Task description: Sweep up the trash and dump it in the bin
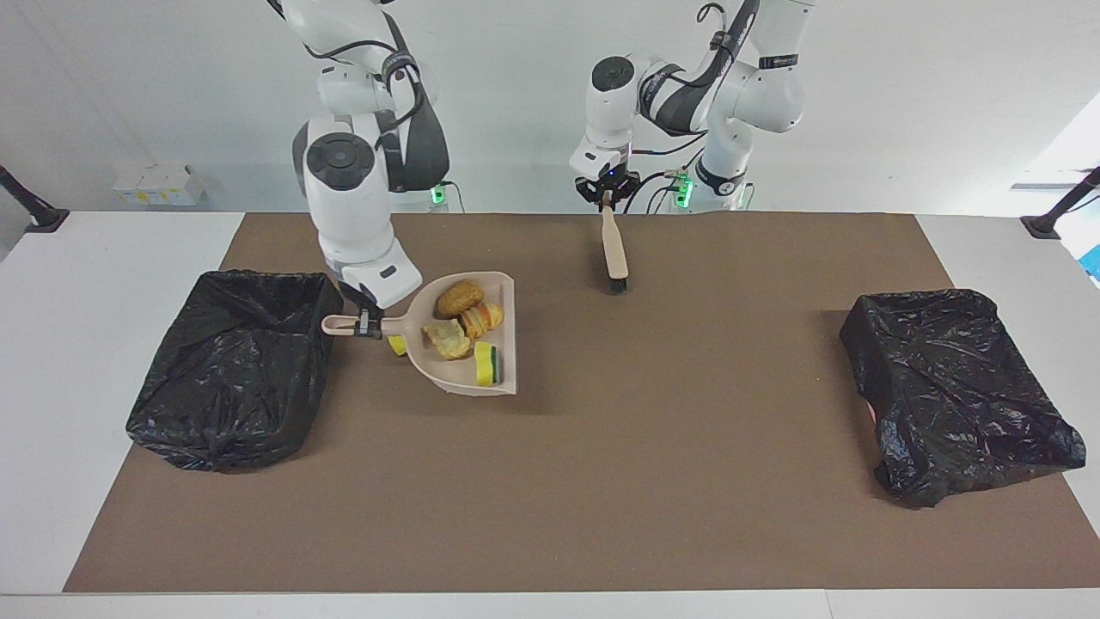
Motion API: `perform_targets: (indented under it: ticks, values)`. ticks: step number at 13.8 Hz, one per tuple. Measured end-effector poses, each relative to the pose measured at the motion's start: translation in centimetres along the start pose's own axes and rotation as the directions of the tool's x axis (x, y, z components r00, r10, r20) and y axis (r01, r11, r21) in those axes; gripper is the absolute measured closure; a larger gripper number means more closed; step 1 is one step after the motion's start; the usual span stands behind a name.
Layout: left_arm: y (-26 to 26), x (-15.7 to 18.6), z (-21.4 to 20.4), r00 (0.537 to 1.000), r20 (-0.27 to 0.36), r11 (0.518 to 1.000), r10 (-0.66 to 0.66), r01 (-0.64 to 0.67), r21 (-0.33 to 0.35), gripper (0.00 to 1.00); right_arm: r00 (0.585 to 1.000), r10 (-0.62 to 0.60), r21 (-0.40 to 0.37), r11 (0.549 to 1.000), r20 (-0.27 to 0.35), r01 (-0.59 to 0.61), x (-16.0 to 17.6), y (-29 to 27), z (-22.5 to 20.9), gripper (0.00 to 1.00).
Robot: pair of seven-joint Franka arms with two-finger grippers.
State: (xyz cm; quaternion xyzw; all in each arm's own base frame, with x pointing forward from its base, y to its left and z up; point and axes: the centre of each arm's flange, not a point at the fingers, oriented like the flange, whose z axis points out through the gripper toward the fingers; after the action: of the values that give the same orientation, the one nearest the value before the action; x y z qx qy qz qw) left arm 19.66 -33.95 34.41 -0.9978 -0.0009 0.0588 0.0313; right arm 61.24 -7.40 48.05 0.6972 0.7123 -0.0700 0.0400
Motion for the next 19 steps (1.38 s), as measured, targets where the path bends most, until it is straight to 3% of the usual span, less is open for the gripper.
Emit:
perform_targets:
  ticks: [3,4,6,9,11,14,19]
  values:
    - [-0.2,0.3,0.0,1.000,0.004,1.000,-0.004,0.004,-0.003,0.52,1.000,0.000,0.018,1.000,0.029,-0.001,-7.0,-1.3,0.9,0.67]
    - [-0.3,0.6,0.0,1.000,0.007,1.000,0.000,0.000,-0.005,0.52,0.998,0.001,0.025,1.000,0.058,-0.002,-9.4,-1.9,1.1,0.67]
    - [-0.8,2.3,-0.4,1.000,0.012,1.000,0.012,-0.012,-0.017,0.34,0.989,0.006,0.036,0.999,0.149,-0.012,-13.1,-3.1,0.6,0.67]
    - [-0.8,6.9,-1.6,0.999,0.017,0.998,0.034,-0.033,-0.053,0.01,0.943,-0.007,0.050,0.999,0.334,-0.010,-14.6,-4.5,-2.0,0.67]
    - [-0.4,10.8,-2.9,0.999,0.001,0.997,0.041,-0.041,-0.062,0.00,0.895,0.013,0.053,0.998,0.446,-0.041,-14.1,-5.4,-2.5,0.67]
    - [-1.0,17.7,-4.9,0.994,-0.069,0.996,0.081,-0.083,-0.016,0.00,0.802,0.013,0.036,0.998,0.597,-0.042,-10.5,-6.3,-2.0,0.67]
    - [-9.9,28.3,-11.2,0.985,-0.154,0.994,0.079,-0.089,-0.058,0.00,0.629,-0.102,0.054,0.994,0.771,0.095,-6.0,-6.9,-3.9,0.67]
